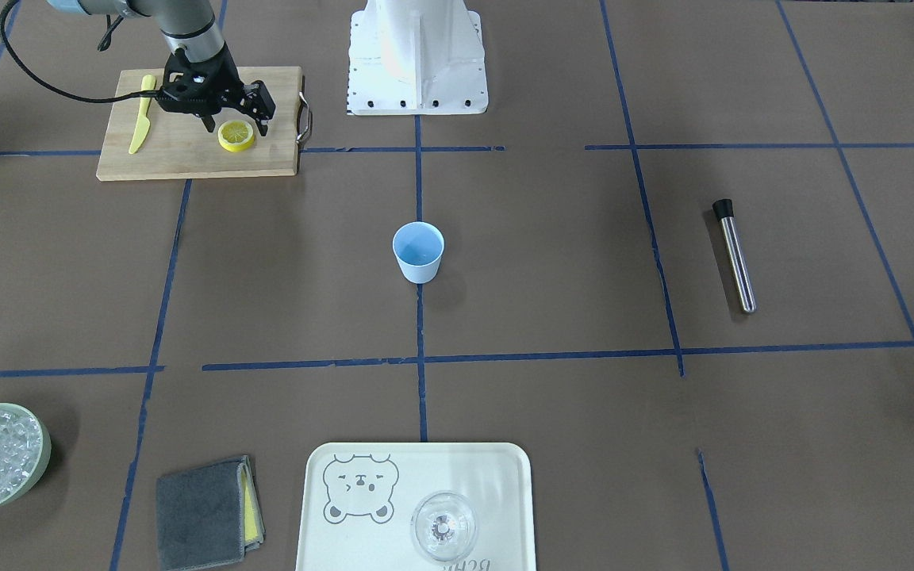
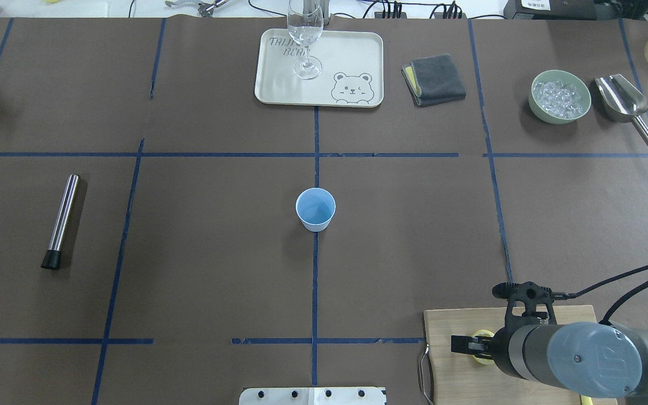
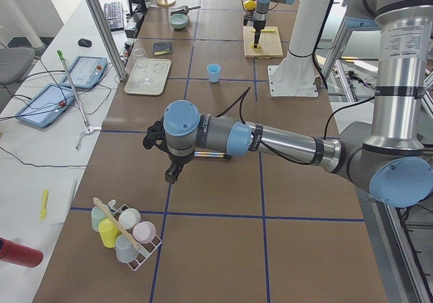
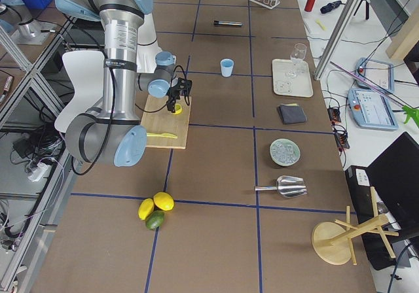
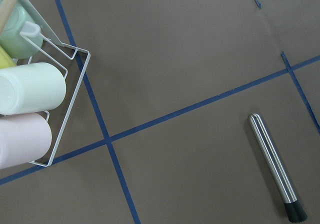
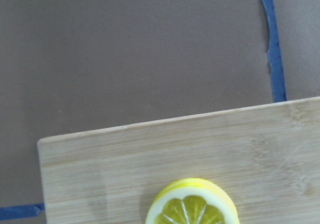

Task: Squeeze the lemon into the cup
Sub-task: 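Grasp the lemon slice with the right gripper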

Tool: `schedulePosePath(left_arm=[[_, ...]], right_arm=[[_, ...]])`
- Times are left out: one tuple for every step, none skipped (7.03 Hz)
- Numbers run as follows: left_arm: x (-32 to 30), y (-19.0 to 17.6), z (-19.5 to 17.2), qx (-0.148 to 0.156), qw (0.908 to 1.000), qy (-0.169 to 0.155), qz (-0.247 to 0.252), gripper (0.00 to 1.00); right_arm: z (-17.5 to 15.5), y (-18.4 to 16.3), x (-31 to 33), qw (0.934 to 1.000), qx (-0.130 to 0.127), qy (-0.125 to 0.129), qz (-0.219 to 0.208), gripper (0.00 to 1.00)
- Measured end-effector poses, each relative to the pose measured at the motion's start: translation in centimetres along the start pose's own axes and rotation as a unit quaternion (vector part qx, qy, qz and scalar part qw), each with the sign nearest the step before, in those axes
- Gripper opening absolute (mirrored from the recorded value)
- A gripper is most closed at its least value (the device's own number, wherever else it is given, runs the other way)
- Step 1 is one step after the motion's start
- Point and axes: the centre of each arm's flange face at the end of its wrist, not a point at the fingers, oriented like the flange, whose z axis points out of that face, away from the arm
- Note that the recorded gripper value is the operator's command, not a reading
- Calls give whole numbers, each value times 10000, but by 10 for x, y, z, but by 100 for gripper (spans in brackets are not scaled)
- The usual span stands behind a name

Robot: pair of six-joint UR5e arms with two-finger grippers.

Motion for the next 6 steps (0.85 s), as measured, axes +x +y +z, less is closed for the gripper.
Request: schedulePosePath(left_arm=[[0, 0, 0, 0, 10000, -1, 0, 100], [0, 0, 0, -2, 10000, -2, -1, 100], [0, 1, 0, -5, 10000, -1, -2, 100], [0, 1, 0, -7, 10000, 0, -3, 100], [0, 1, 0, -6, 10000, -1, -1, 100], [0, 2, 0, -9, 10000, 0, -5, 100]], right_arm=[[4, 3, 1, 10000, -14, 46, -3, 81], [8, 3, 3, 10000, -18, 79, -3, 57], [8, 4, 2, 10000, -18, 84, -1, 38], [8, 3, 2, 10000, -20, 87, 1, 29], [8, 3, 3, 10000, -17, 90, 7, 24], [6, 2, 3, 10000, -14, 84, 15, 24]])
